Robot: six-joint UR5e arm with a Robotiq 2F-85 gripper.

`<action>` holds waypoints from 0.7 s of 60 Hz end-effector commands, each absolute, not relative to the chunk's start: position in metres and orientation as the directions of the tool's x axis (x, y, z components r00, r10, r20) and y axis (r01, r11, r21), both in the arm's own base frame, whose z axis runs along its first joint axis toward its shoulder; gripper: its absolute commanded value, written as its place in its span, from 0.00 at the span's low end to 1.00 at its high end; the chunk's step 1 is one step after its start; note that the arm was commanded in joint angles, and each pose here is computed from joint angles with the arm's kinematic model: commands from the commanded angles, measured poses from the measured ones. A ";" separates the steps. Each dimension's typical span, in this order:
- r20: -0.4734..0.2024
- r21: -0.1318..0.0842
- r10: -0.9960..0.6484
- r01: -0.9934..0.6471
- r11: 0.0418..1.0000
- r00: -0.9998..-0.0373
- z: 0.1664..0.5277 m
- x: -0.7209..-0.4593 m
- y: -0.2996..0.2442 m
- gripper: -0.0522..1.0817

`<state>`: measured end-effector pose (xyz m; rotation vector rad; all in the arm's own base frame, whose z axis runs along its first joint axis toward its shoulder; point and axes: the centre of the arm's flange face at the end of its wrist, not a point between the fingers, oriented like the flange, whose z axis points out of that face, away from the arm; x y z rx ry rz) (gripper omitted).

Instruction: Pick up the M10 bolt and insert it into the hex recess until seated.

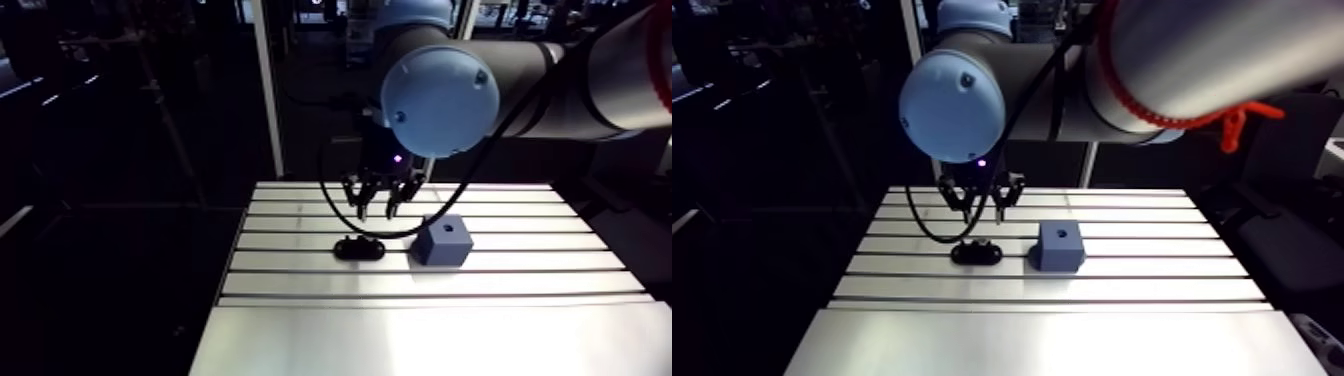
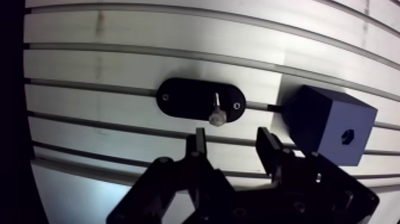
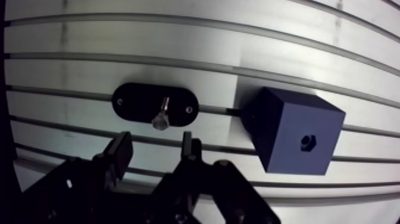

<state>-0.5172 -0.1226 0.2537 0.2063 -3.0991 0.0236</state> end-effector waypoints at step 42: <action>0.020 -0.007 -0.253 -0.253 0.968 -0.967 0.233 -0.512 -0.128 0.45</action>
